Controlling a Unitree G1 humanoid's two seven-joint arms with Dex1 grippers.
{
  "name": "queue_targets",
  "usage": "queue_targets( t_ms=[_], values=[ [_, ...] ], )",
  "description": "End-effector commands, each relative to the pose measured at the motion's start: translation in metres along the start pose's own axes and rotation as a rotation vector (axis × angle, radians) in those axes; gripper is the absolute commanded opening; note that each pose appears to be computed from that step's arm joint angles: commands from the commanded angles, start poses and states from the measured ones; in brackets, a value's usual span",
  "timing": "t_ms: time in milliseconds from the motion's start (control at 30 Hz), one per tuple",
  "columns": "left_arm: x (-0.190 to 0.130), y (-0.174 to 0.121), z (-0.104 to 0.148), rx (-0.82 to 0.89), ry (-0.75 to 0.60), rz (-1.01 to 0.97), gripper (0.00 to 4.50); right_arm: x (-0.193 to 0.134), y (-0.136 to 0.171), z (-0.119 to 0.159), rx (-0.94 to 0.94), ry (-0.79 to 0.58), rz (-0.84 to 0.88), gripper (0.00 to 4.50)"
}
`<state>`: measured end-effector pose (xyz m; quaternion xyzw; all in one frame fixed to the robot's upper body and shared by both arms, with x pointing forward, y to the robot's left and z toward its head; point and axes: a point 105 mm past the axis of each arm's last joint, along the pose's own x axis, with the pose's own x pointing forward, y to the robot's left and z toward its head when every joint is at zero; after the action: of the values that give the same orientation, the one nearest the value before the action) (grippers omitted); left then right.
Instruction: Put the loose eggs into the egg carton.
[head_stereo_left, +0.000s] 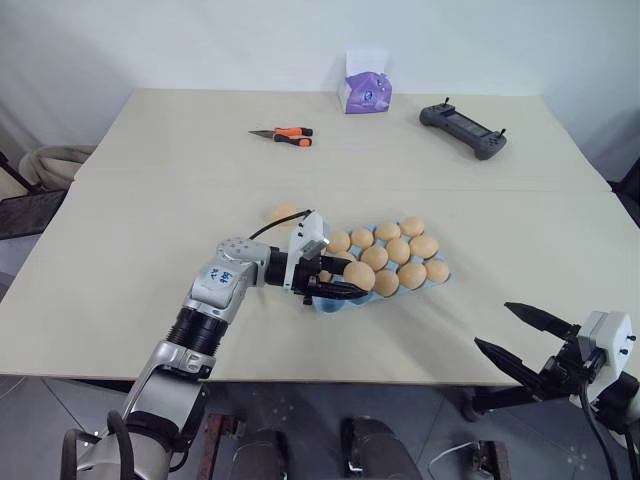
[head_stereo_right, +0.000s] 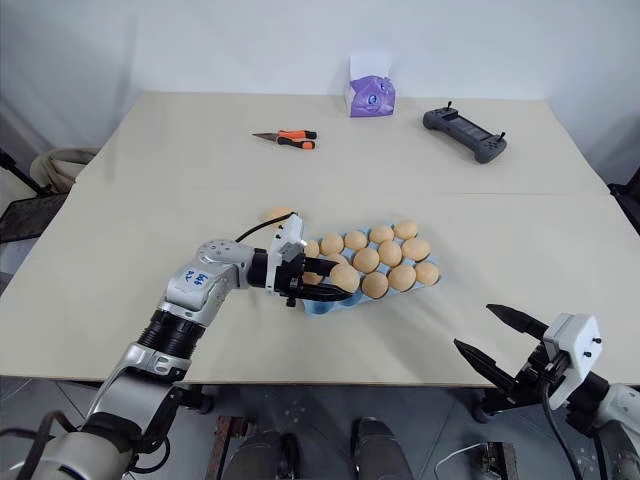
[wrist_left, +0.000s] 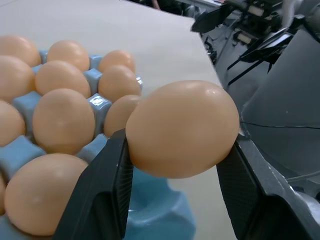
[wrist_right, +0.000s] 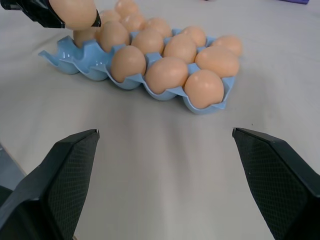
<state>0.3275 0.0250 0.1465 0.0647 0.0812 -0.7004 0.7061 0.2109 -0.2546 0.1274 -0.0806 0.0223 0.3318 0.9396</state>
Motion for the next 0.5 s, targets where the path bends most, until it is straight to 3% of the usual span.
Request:
queue_targets(
  t_ms=[33,167,200,500],
  values=[
    [0.006,0.004,0.007,0.048,0.007,0.005,3.06,-0.002,0.001,0.012,-0.041,-0.035,-0.030,4.50],
    [0.007,0.003,0.007,0.048,0.007,-0.009,4.31,0.001,0.002,0.014,-0.043,-0.037,-0.037,4.50],
    [0.008,0.002,0.007,0.048,0.008,-0.010,4.44,0.002,0.003,0.015,-0.043,-0.038,-0.039,4.50],
    [-0.001,0.008,0.030,0.116,-0.061,0.069,4.44,0.005,0.002,0.017,-0.042,-0.035,-0.039,4.50]
  ],
)
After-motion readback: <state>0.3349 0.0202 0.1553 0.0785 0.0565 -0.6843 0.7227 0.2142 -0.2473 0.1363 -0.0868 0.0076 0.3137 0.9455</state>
